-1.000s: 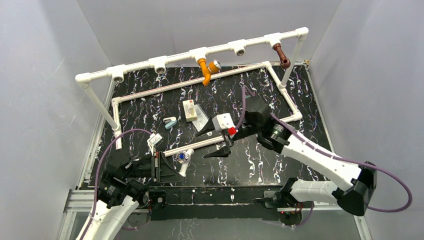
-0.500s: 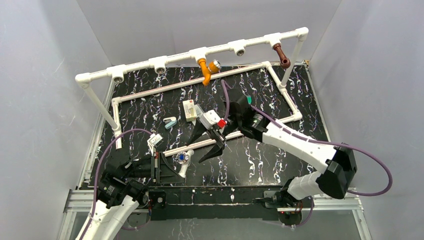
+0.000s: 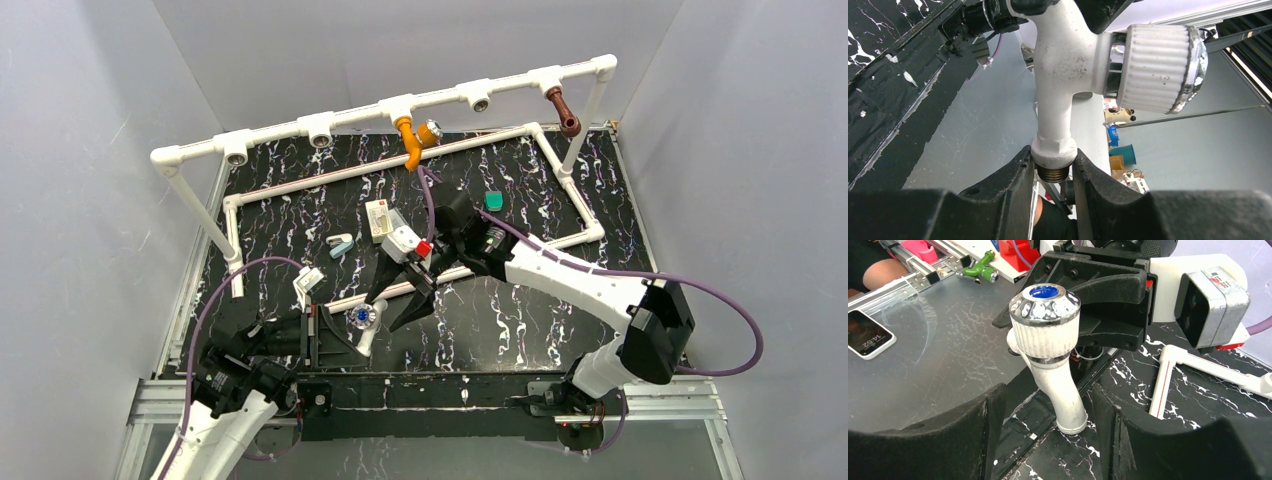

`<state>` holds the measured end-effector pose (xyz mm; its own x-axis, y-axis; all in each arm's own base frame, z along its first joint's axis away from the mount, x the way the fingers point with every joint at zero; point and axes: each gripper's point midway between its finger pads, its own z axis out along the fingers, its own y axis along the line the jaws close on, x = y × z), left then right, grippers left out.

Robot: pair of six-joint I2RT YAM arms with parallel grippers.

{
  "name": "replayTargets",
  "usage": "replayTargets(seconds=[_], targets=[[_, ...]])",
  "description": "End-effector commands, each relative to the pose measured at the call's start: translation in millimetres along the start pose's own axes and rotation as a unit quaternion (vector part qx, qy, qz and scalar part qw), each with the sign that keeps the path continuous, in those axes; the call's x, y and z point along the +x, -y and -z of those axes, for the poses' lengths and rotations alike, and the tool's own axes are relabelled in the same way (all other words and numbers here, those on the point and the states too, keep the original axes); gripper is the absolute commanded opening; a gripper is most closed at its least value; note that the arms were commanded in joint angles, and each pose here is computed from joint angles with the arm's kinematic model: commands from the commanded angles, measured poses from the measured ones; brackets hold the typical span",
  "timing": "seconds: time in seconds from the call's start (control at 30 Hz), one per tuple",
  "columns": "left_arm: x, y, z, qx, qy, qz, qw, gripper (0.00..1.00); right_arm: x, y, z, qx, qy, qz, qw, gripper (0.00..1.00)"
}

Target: Install the water faucets

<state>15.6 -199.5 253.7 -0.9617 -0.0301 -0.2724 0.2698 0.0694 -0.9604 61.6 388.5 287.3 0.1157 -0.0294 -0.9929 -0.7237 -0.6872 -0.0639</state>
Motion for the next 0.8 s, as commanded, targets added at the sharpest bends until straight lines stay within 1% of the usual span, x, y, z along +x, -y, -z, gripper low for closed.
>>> replayTargets(seconds=[0.0, 0.17, 0.3, 0.43, 0.5, 0.53, 0.57, 0.7, 0.73, 0.77], targets=[[3.6, 14.2, 3.3, 0.014, -0.011, -0.022, 1.0, 0.0, -20.4, -0.6, -3.3, -0.017, 0.011, 0.032, 0.999, 0.68], [3.2, 13.9, 3.1, 0.013, -0.01, -0.022, 1.0, 0.0, -19.3, -1.1, -7.1, -0.024, 0.011, 0.029, 0.999, 0.6], [2.8, 14.1, 3.0, 0.013, -0.01, -0.023, 1.0, 0.0, -17.7, -0.5, -8.2, -0.025, 0.01, 0.026, 0.999, 0.44], [2.6, 16.3, 3.5, 0.014, -0.008, -0.027, 1.0, 0.0, -15.4, -1.6, -8.2, -0.027, 0.008, 0.021, 0.999, 0.32], [2.5, 16.2, 3.4, 0.014, -0.008, -0.027, 1.0, 0.0, -15.5, -3.2, -8.0, -0.028, 0.006, 0.022, 0.999, 0.2], [2.5, 16.4, 3.5, 0.015, -0.008, -0.028, 0.999, 0.0, -15.7, -3.9, -7.7, -0.028, 0.006, 0.023, 0.999, 0.12], [2.1, 16.2, 3.4, 0.014, -0.006, -0.027, 1.0, 0.0, -16.0, -4.6, -7.2, -0.027, 0.005, 0.024, 0.999, 0.02], [-0.5, 15.7, 2.8, 0.01, 0.0, -0.029, 1.0, 0.01, -15.1, -8.8, -6.1, -0.024, 0.002, 0.024, 0.999, 0.01], [-1.6, 14.3, 2.5, 0.006, 0.002, -0.028, 1.0, 0.07, -14.8, -9.3, -5.3, -0.02, 0.0, 0.025, 1.0, 0.01], [-2.6, 13.3, 2.4, 0.001, 0.004, -0.03, 1.0, 0.17, -14.2, -9.5, -4.6, -0.014, -0.003, 0.025, 1.0, 0.01]])
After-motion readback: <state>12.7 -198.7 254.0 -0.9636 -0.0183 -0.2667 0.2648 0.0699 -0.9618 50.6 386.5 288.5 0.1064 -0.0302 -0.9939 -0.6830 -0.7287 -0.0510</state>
